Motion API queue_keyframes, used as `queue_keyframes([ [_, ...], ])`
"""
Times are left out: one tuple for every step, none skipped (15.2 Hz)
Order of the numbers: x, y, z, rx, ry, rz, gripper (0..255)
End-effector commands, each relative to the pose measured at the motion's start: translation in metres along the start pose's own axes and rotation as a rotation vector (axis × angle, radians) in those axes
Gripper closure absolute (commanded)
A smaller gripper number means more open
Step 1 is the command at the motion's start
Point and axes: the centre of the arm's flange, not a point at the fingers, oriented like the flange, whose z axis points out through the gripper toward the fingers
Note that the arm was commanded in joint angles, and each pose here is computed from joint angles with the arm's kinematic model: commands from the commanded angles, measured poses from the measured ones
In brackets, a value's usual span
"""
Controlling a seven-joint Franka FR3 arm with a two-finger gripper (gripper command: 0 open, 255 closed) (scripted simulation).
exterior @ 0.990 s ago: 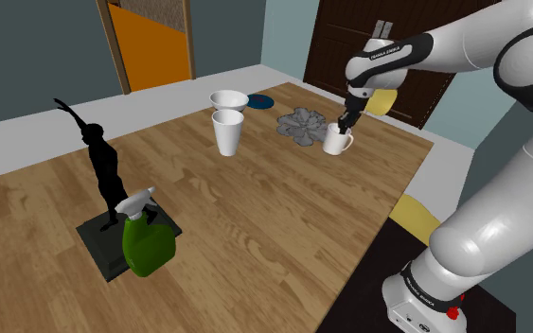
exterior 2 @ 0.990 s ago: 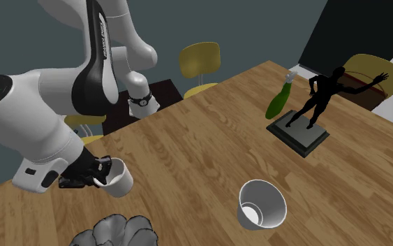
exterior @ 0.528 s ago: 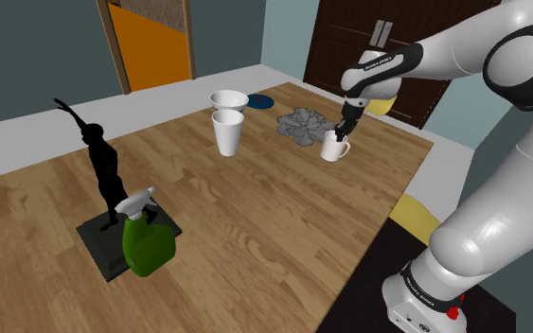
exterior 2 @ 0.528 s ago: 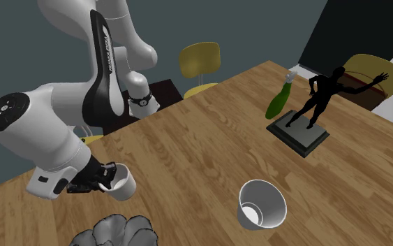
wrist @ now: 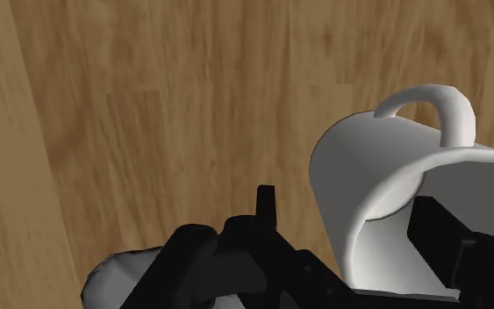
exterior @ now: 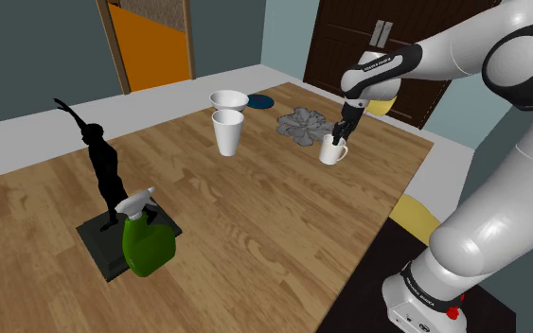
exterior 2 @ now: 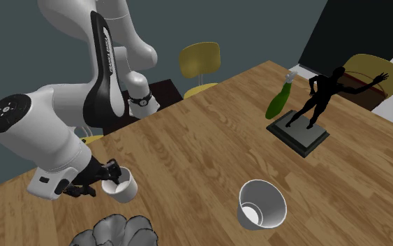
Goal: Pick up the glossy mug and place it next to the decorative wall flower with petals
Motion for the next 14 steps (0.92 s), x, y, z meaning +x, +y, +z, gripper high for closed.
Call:
queue_keyframes([
  [0.000, 0.000, 0.000, 0.000, 0.000, 0.000, 0],
  [0.000, 0.000, 0.000, 0.000, 0.000, 0.000, 0],
  [0.000, 0.000, 0.000, 0.000, 0.000, 0.000, 0],
  [0.000, 0.000, 0.000, 0.000, 0.000, 0.000, 0],
  [0.000, 0.000, -0.013, 0.000, 0.000, 0.000, 0],
  [0.000, 0.000, -0.026, 0.000, 0.000, 0.000, 0],
  [0.000, 0.000, -0.040, 0.000, 0.000, 0.000, 0],
  [0.000, 0.000, -0.050, 0.000, 0.000, 0.000, 0],
  [0.000, 0.000, -0.050, 0.000, 0.000, 0.000, 0],
  [0.000, 0.000, -0.050, 0.000, 0.000, 0.000, 0],
  [0.000, 0.000, -0.050, 0.000, 0.000, 0.000, 0],
  [0.000, 0.000, -0.050, 0.000, 0.000, 0.000, 0],
  [0.000, 0.000, -0.050, 0.000, 0.000, 0.000, 0],
  [0.000, 0.000, -0.050, 0.000, 0.000, 0.000, 0],
])
